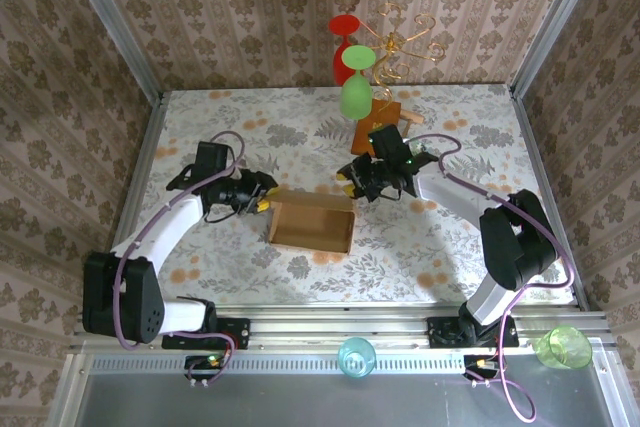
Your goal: Fold the paper box
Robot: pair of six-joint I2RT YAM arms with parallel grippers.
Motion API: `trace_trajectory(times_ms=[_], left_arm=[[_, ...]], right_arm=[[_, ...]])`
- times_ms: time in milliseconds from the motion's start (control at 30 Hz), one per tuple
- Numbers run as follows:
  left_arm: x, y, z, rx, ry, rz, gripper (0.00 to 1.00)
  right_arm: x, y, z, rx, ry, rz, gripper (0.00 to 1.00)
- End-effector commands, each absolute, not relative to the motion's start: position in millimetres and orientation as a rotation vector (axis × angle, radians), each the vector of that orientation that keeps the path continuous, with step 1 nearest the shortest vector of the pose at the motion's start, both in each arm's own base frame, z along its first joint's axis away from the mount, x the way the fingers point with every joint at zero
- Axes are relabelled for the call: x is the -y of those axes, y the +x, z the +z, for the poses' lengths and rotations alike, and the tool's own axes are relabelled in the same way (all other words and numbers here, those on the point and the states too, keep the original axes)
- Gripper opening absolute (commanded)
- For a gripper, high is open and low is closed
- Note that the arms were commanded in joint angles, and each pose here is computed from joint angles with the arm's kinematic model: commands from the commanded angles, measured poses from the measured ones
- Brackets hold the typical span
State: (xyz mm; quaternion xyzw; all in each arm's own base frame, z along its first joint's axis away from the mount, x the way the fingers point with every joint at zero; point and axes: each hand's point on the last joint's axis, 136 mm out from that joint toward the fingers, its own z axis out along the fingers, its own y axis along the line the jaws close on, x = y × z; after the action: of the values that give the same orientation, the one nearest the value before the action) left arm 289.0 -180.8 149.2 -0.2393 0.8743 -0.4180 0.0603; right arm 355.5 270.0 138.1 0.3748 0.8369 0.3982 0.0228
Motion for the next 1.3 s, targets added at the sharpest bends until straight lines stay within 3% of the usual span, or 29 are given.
trace_trajectory(times_ms=[0,500,1267], left_arm=[[183.4,291.0,153.7,-2.657,-0.716,-1.268,0.37],[185.3,296.1,143.9,-2.667,-0.728,-1.274,0.39],[206.8,305.7,135.1,-2.687,-0.695,-1.325,0.39]], right_arm=[[-264.2,342.3,130.2,-2.715,1.121,1.141,0.32],[-202.5,334.2,113.8,-2.710,1.168,1.016,0.43],[-240.2,326.6,112.7,-2.623,1.359,1.253,0.46]])
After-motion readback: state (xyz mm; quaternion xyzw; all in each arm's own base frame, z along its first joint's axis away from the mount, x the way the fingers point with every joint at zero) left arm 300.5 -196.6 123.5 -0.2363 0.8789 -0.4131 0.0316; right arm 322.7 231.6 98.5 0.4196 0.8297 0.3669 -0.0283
